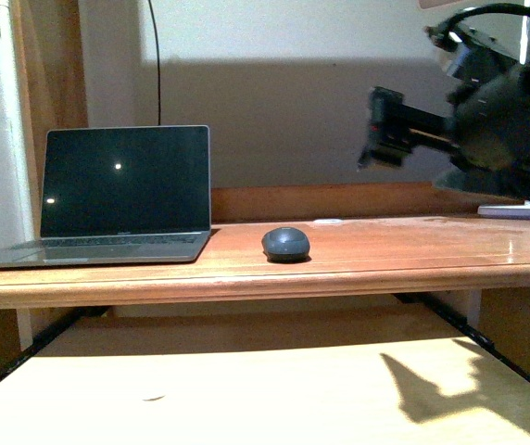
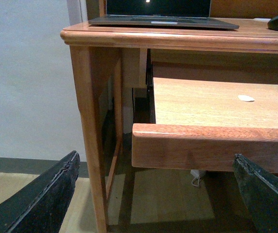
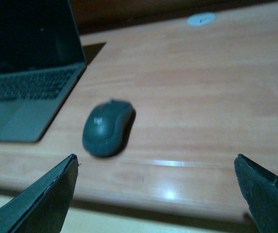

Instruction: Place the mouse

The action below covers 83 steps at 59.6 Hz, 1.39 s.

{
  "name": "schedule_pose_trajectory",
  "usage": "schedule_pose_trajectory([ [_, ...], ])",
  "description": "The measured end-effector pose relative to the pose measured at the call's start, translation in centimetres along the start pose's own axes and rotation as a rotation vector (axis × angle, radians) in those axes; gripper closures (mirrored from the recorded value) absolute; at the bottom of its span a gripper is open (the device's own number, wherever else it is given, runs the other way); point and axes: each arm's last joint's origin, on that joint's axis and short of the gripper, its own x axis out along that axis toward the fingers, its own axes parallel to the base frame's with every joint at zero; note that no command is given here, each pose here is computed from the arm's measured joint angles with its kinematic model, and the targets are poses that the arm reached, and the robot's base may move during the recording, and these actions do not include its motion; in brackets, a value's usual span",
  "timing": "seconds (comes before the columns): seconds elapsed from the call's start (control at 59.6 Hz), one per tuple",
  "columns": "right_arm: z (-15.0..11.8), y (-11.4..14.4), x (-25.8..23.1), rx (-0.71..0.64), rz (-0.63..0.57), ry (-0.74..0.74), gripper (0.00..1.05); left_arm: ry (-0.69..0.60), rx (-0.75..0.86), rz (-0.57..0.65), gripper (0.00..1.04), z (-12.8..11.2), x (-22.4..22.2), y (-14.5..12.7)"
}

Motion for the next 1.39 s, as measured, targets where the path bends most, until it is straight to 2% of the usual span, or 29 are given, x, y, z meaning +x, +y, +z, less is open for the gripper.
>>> schedule_pose_trajectory([
  [0.336, -6.3, -6.3, -9.0, -0.041, 0.139, 0.044, 0.08, 0.0, 0.0, 0.0, 0.08, 0.0, 0.0, 0.0],
  [0.654, -11.4, -8.4, -14.1, -0.081, 0.362, 0.126, 0.08, 0.0, 0.0, 0.0, 0.08, 0.0, 0.0, 0.0],
  [0.772, -12.8, -8.0, -14.9, -0.078, 0.417, 0.173, 0.08, 0.0, 0.0, 0.0, 0.08, 0.0, 0.0, 0.0],
  [1.007, -15.6, -6.0, -13.9, -0.216, 0.45, 0.228, 0.08, 0.0, 0.0, 0.0, 0.08, 0.0, 0.0, 0.0],
  [1.208, -16.2, -3.7, -12.0, -0.289, 0.473, 0.216, 0.08, 0.0, 0.0, 0.0, 0.08, 0.0, 0.0, 0.0],
  [1.393, -16.5, -2.0, -9.5, -0.31, 0.436, 0.206, 0.08, 0.0, 0.0, 0.0, 0.08, 0.0, 0.0, 0.0],
])
